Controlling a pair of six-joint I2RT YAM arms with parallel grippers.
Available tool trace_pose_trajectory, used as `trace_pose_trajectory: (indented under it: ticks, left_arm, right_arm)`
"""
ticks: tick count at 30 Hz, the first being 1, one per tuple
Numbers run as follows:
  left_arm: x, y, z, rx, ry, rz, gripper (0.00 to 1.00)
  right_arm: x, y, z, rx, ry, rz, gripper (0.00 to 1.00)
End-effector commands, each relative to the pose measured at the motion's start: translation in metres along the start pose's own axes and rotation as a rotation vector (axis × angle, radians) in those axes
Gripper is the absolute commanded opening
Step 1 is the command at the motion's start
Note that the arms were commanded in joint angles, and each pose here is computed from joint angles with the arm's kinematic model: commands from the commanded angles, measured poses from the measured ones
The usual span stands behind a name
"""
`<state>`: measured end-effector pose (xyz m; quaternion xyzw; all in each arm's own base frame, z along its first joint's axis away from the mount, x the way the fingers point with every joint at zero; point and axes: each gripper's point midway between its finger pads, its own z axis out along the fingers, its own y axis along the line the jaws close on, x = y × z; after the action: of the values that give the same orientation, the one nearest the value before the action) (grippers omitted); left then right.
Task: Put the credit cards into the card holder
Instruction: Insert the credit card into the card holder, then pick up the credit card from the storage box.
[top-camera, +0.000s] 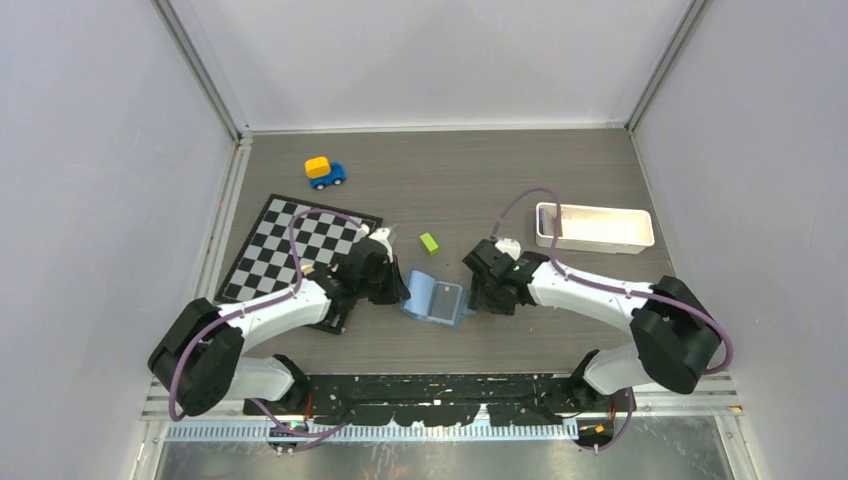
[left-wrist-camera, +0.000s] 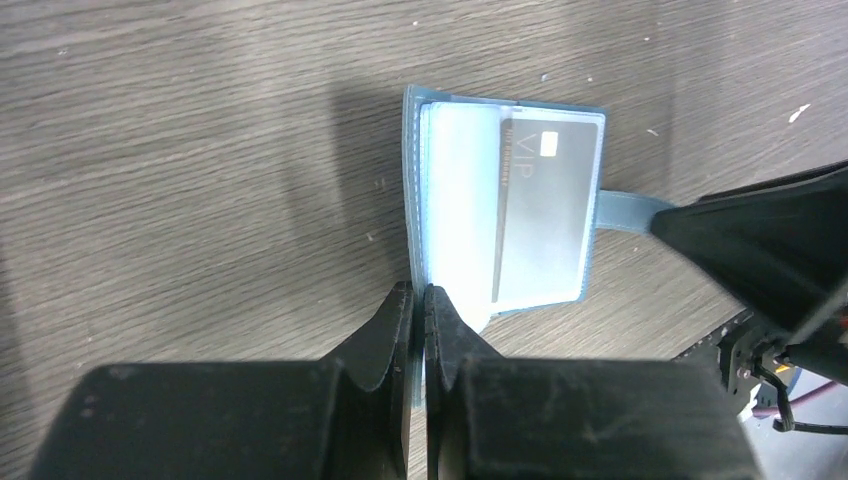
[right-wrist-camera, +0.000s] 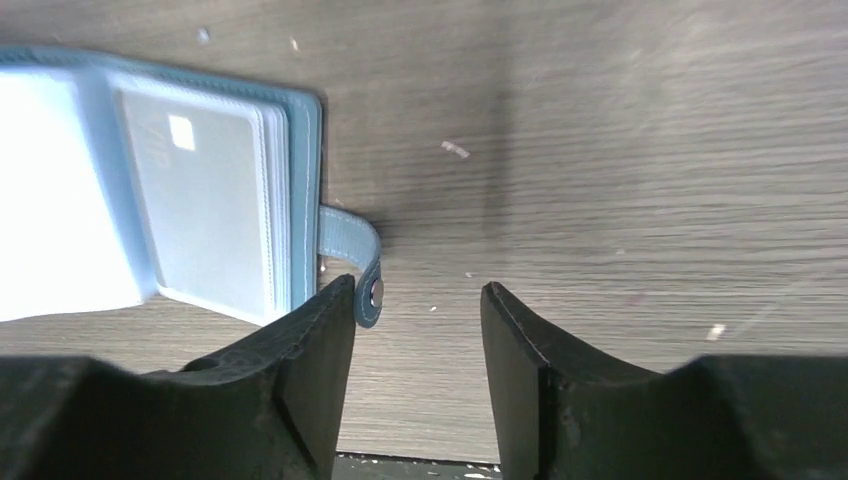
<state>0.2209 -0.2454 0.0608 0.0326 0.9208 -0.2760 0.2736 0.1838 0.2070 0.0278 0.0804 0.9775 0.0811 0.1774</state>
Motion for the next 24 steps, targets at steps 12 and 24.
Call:
trace_pose_trajectory:
  ticks: [12, 24]
  left_arm:
    - [-0.016, 0.017, -0.01, -0.057, -0.015, -0.013, 0.0]
    - [-0.012, 0.018, -0.009, -0.042, 0.004, -0.022, 0.0]
  right_arm:
    - [-0.178, -0.099, -0.076, 0.284, -0.292, 0.017, 0.56]
    - [-0.233, -0.155, -0.046, 0.425, -0.203, 0.028, 0.55]
